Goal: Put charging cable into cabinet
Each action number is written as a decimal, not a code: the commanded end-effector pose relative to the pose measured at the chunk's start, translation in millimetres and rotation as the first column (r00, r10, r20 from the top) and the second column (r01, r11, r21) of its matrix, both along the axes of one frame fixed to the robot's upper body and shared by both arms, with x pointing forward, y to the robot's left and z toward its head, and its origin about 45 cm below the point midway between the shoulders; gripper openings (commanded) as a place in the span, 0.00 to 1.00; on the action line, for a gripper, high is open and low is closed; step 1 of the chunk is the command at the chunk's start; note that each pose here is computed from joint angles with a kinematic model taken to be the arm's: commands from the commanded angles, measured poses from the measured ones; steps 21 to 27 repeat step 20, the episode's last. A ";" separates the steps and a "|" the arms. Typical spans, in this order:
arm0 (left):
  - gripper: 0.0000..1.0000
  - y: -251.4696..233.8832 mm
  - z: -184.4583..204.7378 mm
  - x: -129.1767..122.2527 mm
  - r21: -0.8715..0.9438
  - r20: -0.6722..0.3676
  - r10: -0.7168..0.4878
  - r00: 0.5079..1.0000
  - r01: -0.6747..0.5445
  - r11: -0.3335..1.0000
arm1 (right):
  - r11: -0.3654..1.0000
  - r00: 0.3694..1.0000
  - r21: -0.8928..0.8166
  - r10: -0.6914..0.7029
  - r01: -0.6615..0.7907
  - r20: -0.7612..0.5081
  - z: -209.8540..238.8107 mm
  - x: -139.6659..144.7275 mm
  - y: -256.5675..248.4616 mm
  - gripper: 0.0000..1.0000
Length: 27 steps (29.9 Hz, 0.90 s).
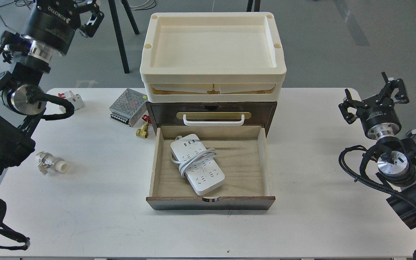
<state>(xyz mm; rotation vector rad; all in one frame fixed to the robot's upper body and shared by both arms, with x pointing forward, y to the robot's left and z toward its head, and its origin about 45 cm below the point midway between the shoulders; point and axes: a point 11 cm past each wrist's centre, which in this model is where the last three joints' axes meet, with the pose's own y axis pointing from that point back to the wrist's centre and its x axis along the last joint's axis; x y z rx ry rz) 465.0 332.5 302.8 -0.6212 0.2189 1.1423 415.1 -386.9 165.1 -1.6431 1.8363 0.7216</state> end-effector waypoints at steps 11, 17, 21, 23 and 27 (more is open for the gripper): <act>0.99 18.8 -87.0 -29.2 -0.258 -0.208 0.080 0.975 -0.134 0.957 | 0.998 1.000 0.062 -0.027 0.027 0.005 13.9 9.7 -8.7 1.00; 0.99 16.3 -110.6 -38.1 -0.297 -0.261 0.089 0.961 -0.167 0.940 | 1.000 0.999 0.022 -0.014 0.015 -0.043 1.4 7.1 -9.9 1.00; 0.99 17.1 -115.6 -39.0 -0.299 -0.273 0.096 0.957 -0.179 0.937 | 1.000 0.999 0.019 -0.002 0.002 -0.044 1.1 7.7 -6.0 1.00; 0.99 17.1 -115.6 -39.0 -0.299 -0.273 0.096 0.957 -0.179 0.937 | 1.000 0.999 0.019 -0.002 0.002 -0.044 1.1 7.7 -6.0 1.00; 0.99 17.1 -115.6 -39.0 -0.299 -0.273 0.096 0.957 -0.179 0.937 | 1.000 0.999 0.019 -0.002 0.002 -0.044 1.1 7.7 -6.0 1.00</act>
